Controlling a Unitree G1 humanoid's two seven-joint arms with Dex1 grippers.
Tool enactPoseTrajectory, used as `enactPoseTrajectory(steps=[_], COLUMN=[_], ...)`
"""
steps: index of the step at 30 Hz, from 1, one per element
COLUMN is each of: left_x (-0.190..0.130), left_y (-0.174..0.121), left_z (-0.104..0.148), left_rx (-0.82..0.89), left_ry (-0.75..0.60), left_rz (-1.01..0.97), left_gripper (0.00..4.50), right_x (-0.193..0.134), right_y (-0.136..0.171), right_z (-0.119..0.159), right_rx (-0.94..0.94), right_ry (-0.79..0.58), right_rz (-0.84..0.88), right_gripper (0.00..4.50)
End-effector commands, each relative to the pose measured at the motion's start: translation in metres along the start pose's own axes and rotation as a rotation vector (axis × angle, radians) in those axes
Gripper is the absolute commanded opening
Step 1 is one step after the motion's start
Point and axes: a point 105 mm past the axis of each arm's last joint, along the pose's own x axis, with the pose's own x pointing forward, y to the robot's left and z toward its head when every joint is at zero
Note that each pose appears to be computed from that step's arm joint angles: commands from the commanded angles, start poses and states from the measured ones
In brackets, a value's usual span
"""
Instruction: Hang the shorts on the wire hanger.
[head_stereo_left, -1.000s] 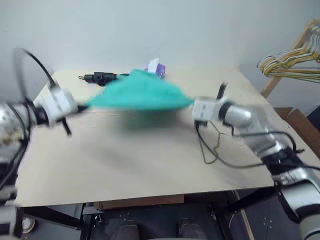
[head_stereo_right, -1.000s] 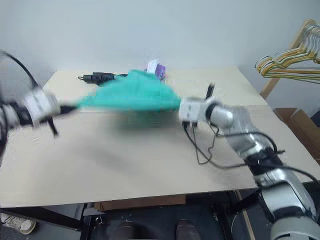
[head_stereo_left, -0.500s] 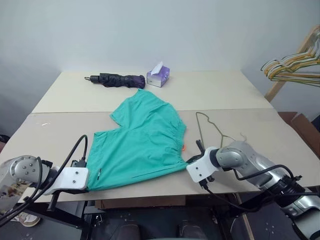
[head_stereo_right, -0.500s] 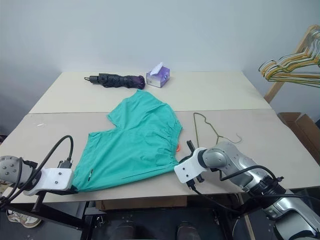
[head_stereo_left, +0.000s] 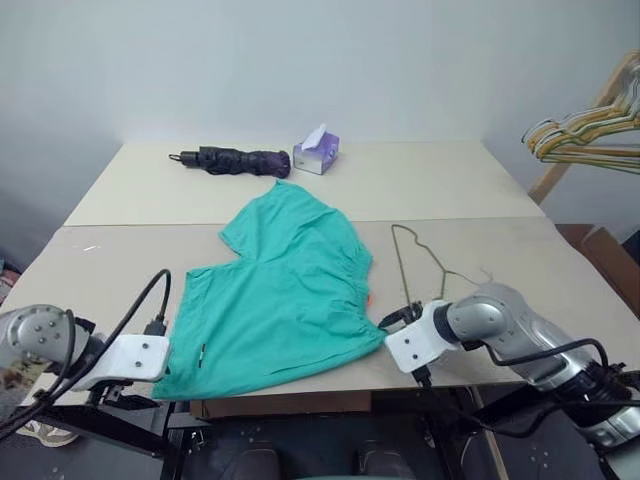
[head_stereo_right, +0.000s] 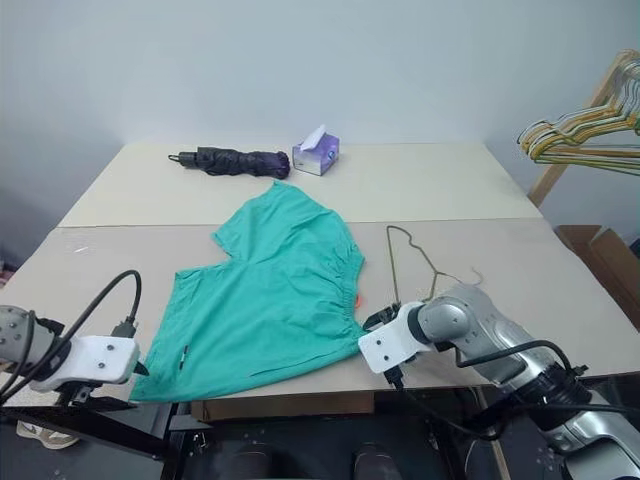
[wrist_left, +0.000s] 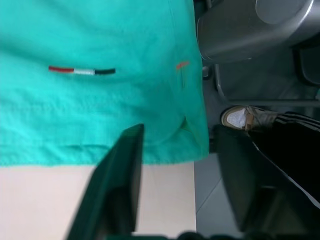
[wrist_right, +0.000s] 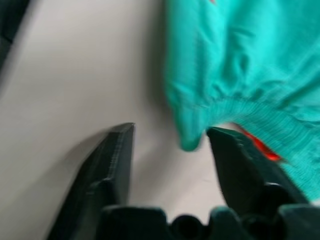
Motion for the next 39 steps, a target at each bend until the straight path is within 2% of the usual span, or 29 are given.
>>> enactPoseTrajectory(steps=[1, 2, 3, 4, 8, 12, 15, 25, 30, 33, 39], left_x=[-0.023, -0.027, -0.030, -0.036, -0.049, -0.051, -0.052, -0.048, -0.048, -0.048, -0.045], left_y=[0.013, 0.017, 0.021, 0.027, 0.050, 0.063, 0.074, 0.083, 0.083, 0.080, 0.079], left_z=[0.002, 0.003, 0.006, 0.014, 0.041, 0.061, 0.082, 0.114, 0.126, 0.133, 0.133], left_rx=[-0.002, -0.004, -0.005, -0.008, -0.007, 0.004, 0.021, 0.015, 0.008, 0.017, 0.036], left_ry=[0.000, -0.016, -0.039, -0.089, -0.264, -0.359, -0.459, -0.628, -0.713, -0.749, -0.727], left_rz=[0.056, 0.073, 0.090, 0.119, 0.248, 0.310, 0.367, 0.401, 0.401, 0.371, 0.352], left_gripper=[3.74, 4.08, 4.38, 4.45, 4.45, 4.45, 4.45, 4.45, 4.45, 4.45, 4.45], right_x=[-0.029, -0.033, -0.037, -0.042, -0.052, -0.052, -0.046, -0.027, -0.017, -0.008, 0.006], right_y=[-0.017, -0.018, -0.021, -0.028, -0.041, -0.047, -0.062, -0.083, -0.089, -0.090, -0.085], right_z=[0.008, 0.009, 0.008, 0.002, -0.019, -0.035, -0.053, -0.079, -0.084, -0.081, -0.082], right_rx=[0.076, 0.105, 0.144, 0.239, 0.480, 0.685, 0.879, 1.298, 1.454, 1.481, 1.535], right_ry=[-0.050, -0.061, -0.071, -0.071, -0.049, -0.029, -0.017, 0.013, 0.020, 0.020, 0.041], right_rz=[-0.078, -0.091, -0.111, -0.160, -0.278, -0.338, -0.463, -0.657, -0.722, -0.721, -0.716], right_gripper=[4.28, 4.50, 4.50, 4.50, 4.50, 4.50, 4.50, 4.50, 4.50, 4.50, 4.50])
